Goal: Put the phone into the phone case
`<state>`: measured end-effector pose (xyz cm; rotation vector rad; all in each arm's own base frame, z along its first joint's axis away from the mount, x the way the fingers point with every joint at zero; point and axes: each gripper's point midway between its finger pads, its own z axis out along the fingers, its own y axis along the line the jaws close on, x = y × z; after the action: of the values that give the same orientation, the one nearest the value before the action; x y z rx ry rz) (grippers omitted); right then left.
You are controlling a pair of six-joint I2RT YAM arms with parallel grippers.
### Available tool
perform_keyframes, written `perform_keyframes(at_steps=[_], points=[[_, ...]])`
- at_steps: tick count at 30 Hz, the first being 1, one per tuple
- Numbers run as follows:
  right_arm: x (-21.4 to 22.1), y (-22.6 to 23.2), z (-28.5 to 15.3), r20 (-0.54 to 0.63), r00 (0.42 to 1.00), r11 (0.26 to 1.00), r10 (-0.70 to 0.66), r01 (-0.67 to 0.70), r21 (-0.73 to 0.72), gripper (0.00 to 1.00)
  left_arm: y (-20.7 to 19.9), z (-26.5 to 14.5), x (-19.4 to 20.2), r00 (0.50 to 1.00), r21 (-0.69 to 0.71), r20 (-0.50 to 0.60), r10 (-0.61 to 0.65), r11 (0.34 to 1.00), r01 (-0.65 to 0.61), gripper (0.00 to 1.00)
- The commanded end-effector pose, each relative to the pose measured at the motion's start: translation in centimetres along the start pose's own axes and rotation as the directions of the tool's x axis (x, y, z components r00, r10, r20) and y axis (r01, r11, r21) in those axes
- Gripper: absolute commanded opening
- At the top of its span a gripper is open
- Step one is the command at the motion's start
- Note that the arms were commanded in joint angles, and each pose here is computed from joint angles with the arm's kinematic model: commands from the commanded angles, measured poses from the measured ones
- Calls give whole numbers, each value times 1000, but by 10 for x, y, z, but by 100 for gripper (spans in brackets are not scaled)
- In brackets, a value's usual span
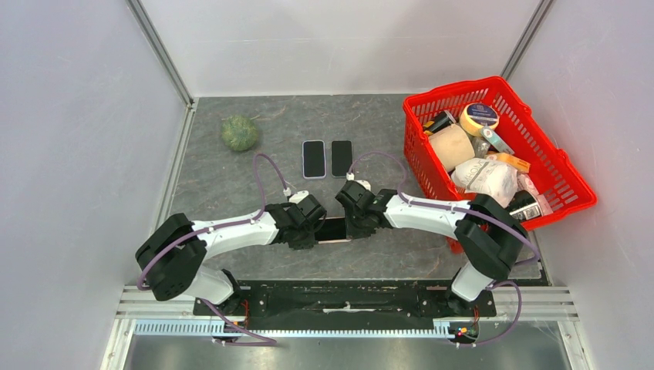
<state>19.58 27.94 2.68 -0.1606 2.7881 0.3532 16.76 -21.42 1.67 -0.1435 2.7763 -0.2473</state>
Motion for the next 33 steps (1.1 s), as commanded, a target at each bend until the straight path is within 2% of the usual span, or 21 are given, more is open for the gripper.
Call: perform_keyframes(at_steps=[1,14,25,33], points=[[-31,5,-10,88,996,1000,0,2,-21,29,-10,1,-10,999,47,39,12,999,-13,11],[-24,-8,18,29,1000,1000,10,-11,24,25,-15,1,-11,999,57,36,15,998,-17,10],[23,-52,34,-31,997,963,-70,76,257,23,-15,3,-11,999,51,34,20,998,-21,10],[45,-68,50,-69,995,945,-69,88,315,17,-16,6,-11,999,43,29,28,999,-29,10]])
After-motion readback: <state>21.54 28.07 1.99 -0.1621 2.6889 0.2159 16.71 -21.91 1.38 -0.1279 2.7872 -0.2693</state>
